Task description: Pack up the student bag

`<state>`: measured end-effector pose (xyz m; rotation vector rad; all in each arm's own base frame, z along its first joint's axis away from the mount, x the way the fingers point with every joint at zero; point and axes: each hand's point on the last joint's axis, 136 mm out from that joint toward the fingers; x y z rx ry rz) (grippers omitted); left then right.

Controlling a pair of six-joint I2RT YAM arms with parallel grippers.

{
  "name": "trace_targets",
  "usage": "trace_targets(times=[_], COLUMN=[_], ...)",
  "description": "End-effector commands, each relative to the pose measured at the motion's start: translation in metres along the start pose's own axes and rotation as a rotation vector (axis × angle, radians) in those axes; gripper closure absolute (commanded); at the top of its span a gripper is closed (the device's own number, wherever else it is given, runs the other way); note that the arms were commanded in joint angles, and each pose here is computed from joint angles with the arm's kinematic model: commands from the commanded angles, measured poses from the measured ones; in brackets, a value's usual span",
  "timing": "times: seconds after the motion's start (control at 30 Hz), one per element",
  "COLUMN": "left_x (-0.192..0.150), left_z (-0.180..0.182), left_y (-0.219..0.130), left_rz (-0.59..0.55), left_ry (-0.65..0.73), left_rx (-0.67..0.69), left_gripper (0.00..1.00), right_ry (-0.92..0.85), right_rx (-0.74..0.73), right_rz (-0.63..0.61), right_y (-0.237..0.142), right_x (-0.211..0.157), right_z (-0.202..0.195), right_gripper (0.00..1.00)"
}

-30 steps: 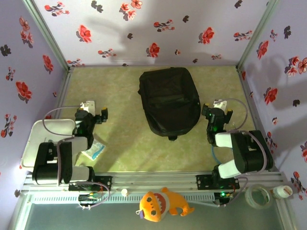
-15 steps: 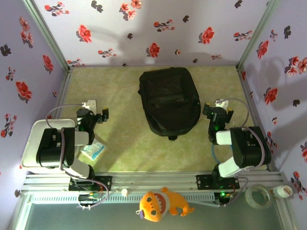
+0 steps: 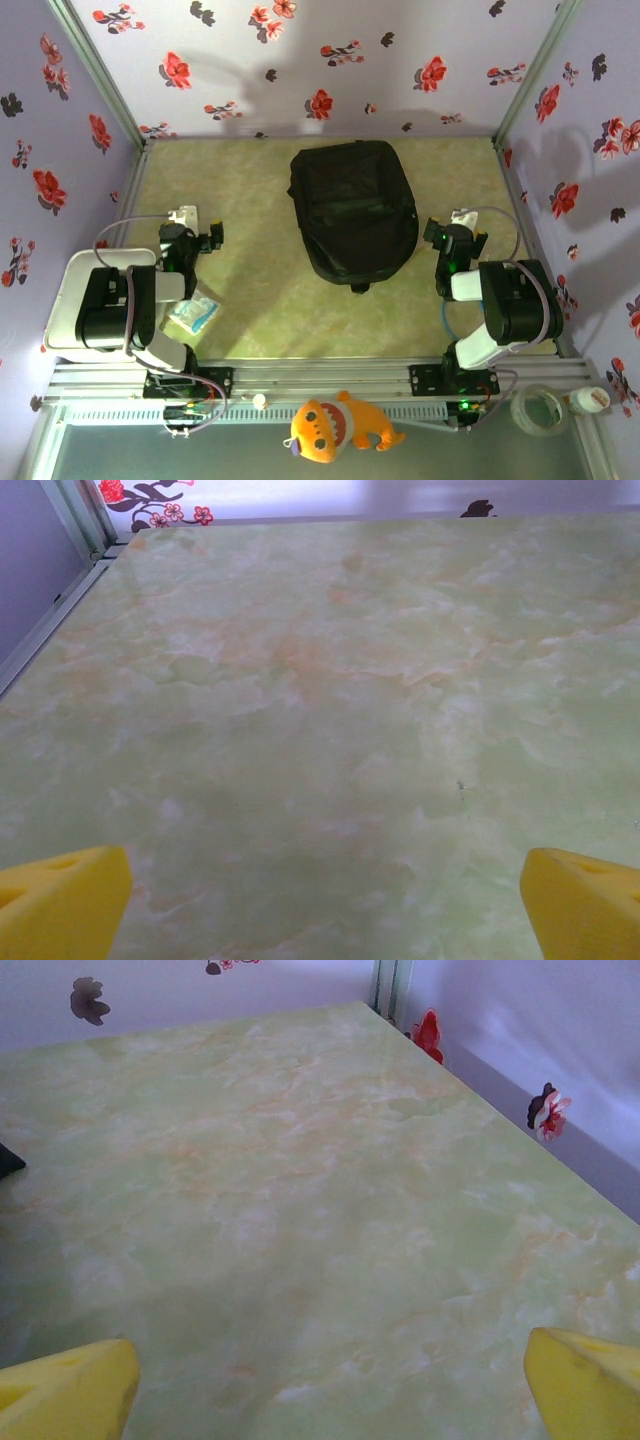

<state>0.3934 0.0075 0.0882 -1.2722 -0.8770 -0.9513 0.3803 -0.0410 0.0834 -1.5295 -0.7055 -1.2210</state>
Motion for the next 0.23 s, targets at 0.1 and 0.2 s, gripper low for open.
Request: trace_targets(times=[0.1,0.2], left_x=[0.0073,0.0065], left_z=[0.0049,0.0052], left_y=[0.0039,0.0034], left_rz=[-0.017,-0.018], left_ry=[-0.009,-0.009], left_rx=[0.023,0.023], left_gripper=[0.0,0.0], right_ry=[0.035,0.034], right_rx=[0.0,-0.003], right_rz=[-0.02,-0.025], right_y=[0.0035,0.0022], right_x=[0.0085,0.0088], right_z=[0.0006,-0.0006], right_gripper=[0.01,0.01])
Point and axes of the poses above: each hand's point on the last joint's axis, 136 mm out from that joint toward the fingers, its own y axis out along the fingers, its own z axis along the line the jaws close on, x = y × z, and after that the axes turned 3 degrees about y, right-handed
